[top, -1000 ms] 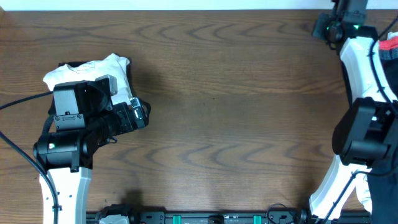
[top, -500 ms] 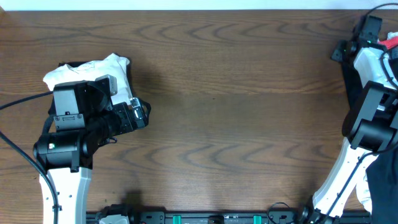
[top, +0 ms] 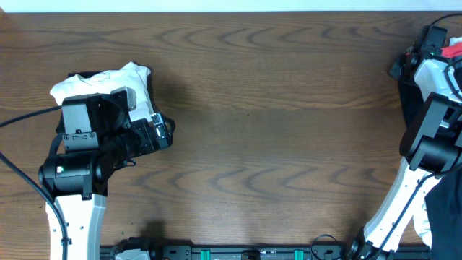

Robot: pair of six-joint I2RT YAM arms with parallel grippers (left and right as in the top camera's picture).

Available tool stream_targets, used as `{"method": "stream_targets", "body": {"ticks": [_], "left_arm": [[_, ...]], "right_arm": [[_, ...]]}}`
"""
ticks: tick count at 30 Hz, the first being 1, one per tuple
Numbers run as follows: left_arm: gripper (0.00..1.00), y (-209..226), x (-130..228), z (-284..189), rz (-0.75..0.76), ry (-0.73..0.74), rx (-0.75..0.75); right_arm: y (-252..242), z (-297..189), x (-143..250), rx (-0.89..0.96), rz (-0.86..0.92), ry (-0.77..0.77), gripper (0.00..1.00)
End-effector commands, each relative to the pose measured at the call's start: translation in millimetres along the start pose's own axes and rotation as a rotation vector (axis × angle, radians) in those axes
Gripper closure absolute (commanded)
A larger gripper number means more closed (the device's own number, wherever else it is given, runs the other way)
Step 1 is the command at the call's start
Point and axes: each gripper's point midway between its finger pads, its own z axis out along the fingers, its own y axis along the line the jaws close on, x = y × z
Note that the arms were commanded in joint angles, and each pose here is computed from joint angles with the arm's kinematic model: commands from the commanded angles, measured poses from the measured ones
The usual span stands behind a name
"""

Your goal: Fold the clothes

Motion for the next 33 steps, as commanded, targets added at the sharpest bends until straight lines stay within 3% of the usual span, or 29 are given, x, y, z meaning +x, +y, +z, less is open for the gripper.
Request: {"method": "stream_targets", "body": {"ticks": [1, 9, 14, 27, 33], "left_arm": [[0.02, -7.0, -2.7, -4.7, 0.003, -0.012, 0.021], [0.02, -7.2, -3.5, -4.7, 0.005, -0.015, 0.022], [0.02, -7.2, -3.6, -4.7, 0.005, -0.016, 0.022], [0.02, -6.2, -13.4, -5.5, 0.039, -0.057, 0.010], [0.02, 17.1, -26.2, -12.5, 0.045, -0.133, -0.138]], "right_arm": [[8.1, 6.9, 15.8, -0.053, 0.003, 0.057, 0.99], [87.8, -73.5, -15.4, -0.418, -0.114, -0.024, 0.99], [157.6, -127.6, -3.8, -0.606, -0.215, -0.027, 0.99], [322.2, -201.6, 150.1, -0.747, -0.630, 0.141, 0.99], [368.4, -240.5, 228.2, -0.779, -0.808, 0.187, 0.99]]}}
